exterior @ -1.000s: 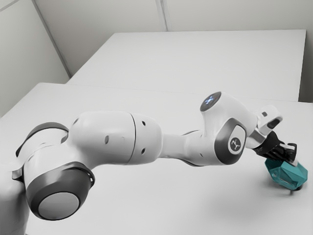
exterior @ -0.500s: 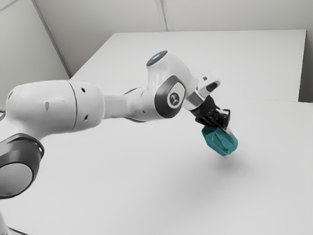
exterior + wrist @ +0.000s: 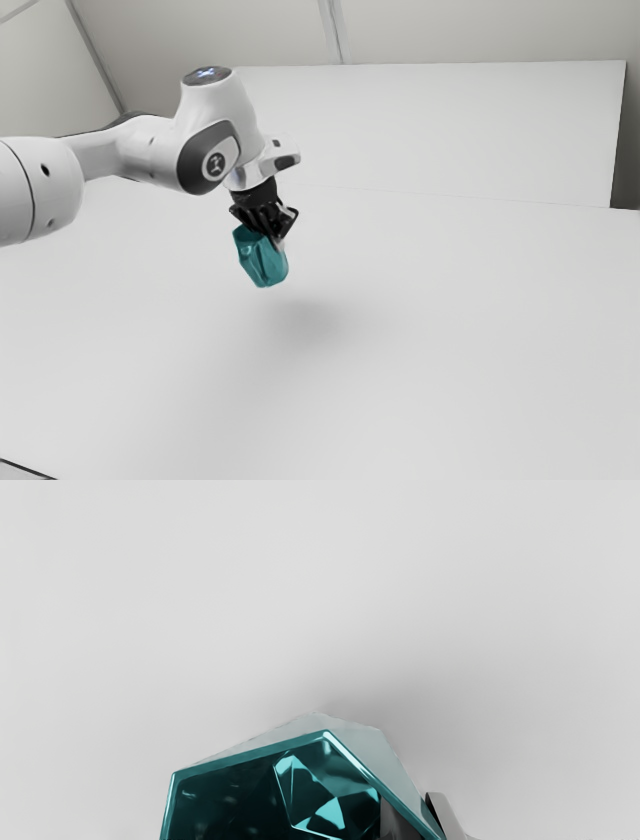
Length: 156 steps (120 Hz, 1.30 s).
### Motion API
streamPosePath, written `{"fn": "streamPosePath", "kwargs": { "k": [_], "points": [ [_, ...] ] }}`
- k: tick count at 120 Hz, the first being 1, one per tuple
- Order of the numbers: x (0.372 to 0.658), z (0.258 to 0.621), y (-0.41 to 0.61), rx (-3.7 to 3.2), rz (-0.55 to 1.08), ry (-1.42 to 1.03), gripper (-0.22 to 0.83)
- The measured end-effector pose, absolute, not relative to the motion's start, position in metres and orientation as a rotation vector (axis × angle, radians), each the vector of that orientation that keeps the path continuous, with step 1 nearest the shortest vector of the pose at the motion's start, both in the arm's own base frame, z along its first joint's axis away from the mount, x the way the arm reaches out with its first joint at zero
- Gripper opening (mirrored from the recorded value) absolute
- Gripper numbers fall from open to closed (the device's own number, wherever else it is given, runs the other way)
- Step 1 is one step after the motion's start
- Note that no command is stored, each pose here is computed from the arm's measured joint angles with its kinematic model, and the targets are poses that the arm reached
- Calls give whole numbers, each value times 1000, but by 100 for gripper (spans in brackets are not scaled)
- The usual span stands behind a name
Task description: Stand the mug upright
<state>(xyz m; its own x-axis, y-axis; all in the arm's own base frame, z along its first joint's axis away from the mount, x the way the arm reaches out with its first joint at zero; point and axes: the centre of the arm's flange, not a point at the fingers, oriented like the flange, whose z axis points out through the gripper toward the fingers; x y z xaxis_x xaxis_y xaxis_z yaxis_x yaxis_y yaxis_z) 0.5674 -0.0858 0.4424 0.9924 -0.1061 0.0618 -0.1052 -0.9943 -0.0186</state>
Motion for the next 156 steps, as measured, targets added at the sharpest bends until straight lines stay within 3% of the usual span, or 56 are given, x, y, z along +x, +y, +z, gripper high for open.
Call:
{"fn": "streamPosePath", "kwargs": {
  "k": [53,106,156],
  "points": [
    [573,402,-23,-3092,81,9,-17],
    [584,365,-32,-3135,26,-8,-17],
    [585,353,-35,-3141,44,-8,-17]
  ]
}}
